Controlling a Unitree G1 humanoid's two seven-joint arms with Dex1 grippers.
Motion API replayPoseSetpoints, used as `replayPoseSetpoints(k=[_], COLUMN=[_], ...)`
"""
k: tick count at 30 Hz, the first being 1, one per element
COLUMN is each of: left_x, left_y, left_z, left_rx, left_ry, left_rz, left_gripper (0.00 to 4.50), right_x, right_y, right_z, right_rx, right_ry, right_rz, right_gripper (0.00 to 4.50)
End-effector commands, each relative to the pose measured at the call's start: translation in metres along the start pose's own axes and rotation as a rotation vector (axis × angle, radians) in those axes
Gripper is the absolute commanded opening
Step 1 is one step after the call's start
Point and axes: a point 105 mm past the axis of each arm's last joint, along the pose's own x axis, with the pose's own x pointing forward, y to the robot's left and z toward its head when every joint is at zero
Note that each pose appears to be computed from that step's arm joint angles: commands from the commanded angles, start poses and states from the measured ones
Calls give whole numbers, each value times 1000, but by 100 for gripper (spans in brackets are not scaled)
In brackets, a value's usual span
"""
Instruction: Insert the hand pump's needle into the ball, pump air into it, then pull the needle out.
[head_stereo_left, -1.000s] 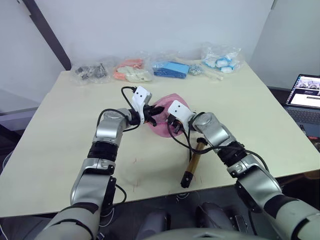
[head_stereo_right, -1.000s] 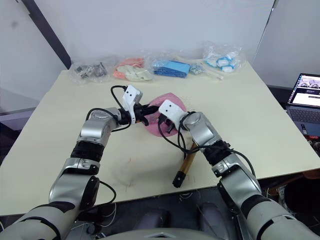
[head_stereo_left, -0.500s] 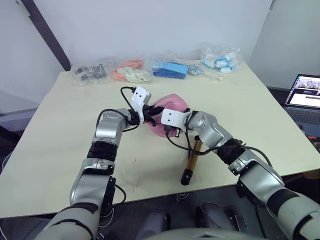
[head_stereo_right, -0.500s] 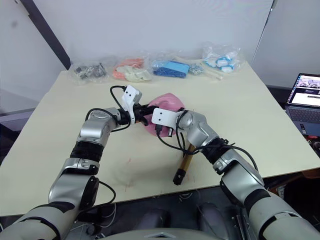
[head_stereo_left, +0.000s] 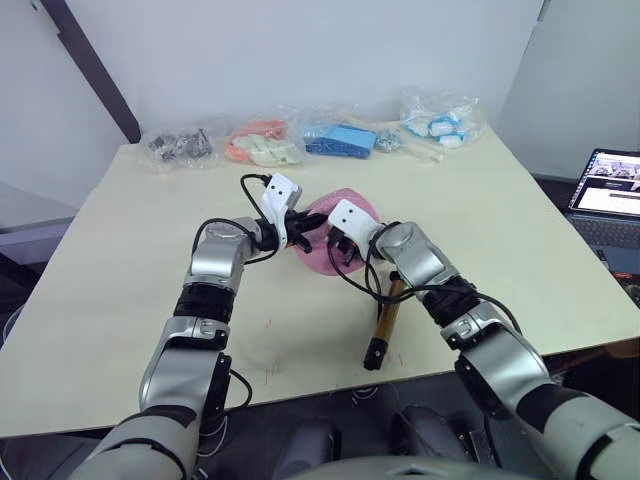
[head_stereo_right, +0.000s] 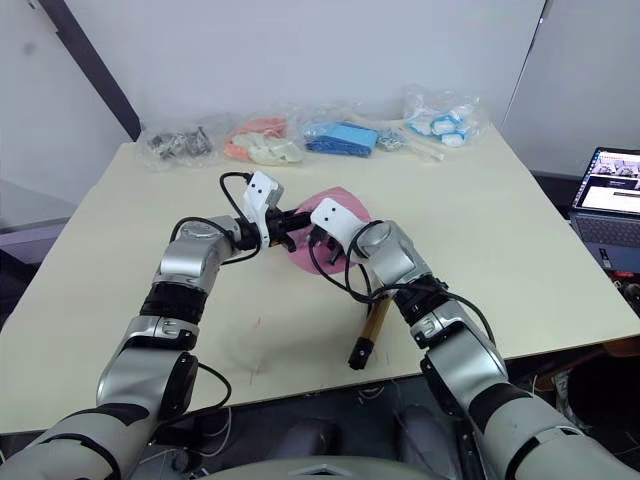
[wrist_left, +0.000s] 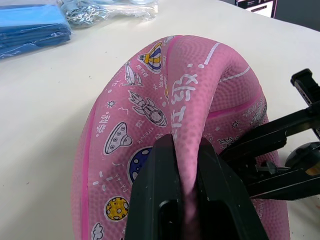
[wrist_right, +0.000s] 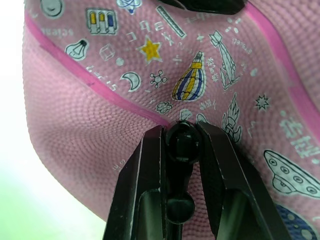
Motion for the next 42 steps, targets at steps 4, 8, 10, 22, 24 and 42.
replayPoseSetpoints(k=[4,8,10,22,24,42], left_x=[8,8,8,8,8,7], left_y=[-15,-14,-14,-12,-12,-10], left_z=[-42,-41,-41,-38,-38,-33], left_rx=[-76,-76,-76,-72,-70,-49], left_ry=[123,121,120,109,109,96], left_rz=[-53,-49,-50,-45,-45,-43], left_gripper=[0,0,0,0,0,0], right_x=[14,15,14,-4,-10,-52], right_y=[31,25,24,6,1,-8], right_z=[-99,-100,-102,-64,-56,-21], right_rx=[193,-18,-108,-74,-86,-145], right_ry=[326,325,328,152,116,-82], right_rz=[55,42,47,6,-8,-69], right_gripper=[37,37,37,37,37,37])
